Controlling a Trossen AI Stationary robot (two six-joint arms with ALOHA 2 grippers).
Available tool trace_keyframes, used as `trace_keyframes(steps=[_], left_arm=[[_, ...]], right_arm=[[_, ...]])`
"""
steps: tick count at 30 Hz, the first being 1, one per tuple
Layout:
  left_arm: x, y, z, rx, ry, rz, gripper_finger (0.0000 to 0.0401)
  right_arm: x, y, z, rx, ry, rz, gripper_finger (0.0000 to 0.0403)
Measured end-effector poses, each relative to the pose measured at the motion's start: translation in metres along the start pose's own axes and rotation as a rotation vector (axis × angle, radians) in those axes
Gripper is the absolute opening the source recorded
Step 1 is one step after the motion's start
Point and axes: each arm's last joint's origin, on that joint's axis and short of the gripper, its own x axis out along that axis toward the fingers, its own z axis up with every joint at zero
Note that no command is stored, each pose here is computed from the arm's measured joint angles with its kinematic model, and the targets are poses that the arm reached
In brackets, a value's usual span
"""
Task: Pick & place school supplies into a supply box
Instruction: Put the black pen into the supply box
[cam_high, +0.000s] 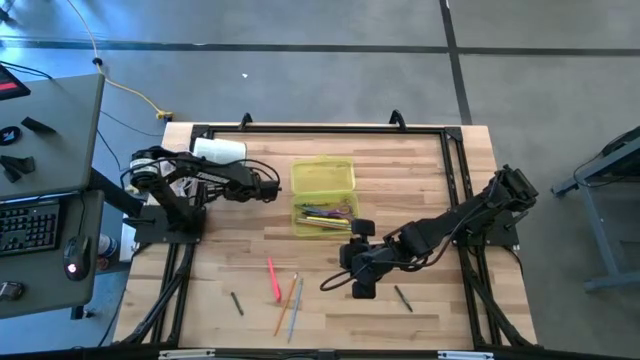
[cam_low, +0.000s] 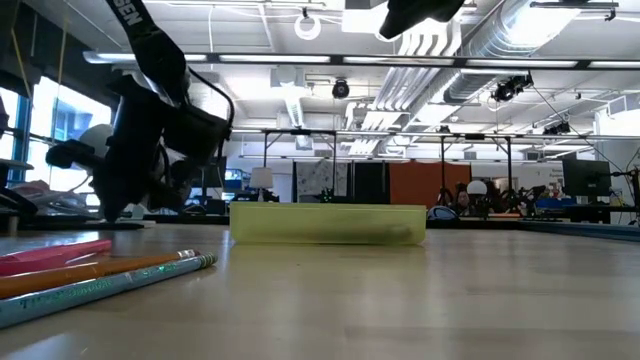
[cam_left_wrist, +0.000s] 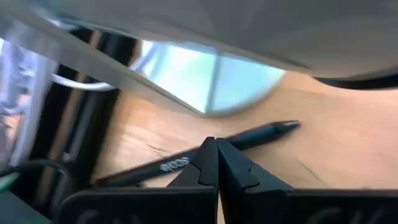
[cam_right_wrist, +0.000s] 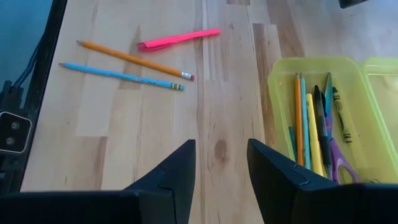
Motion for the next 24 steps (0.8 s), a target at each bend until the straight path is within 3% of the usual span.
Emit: trace_keyframes(steps=[10,17,24], left_arm=[[0.0,0.002,0.002,0.015,-0.081,0.018,0.0012],[0.008,0.003,-0.004,0.012,-0.043,-0.004,0.0035],[0.009,0.004,-0.012,0.097,0.009,-0.03,0.0011]], right_arm=[[0.0,0.0,0.0,-0.003,0.0,0.003,0.0129],[0.0,0.0,0.0,-0.003,-0.003,-0.005,0.0129],[0.0,0.0,0.0,-0.003,-0.002,-0.004,0.0129]])
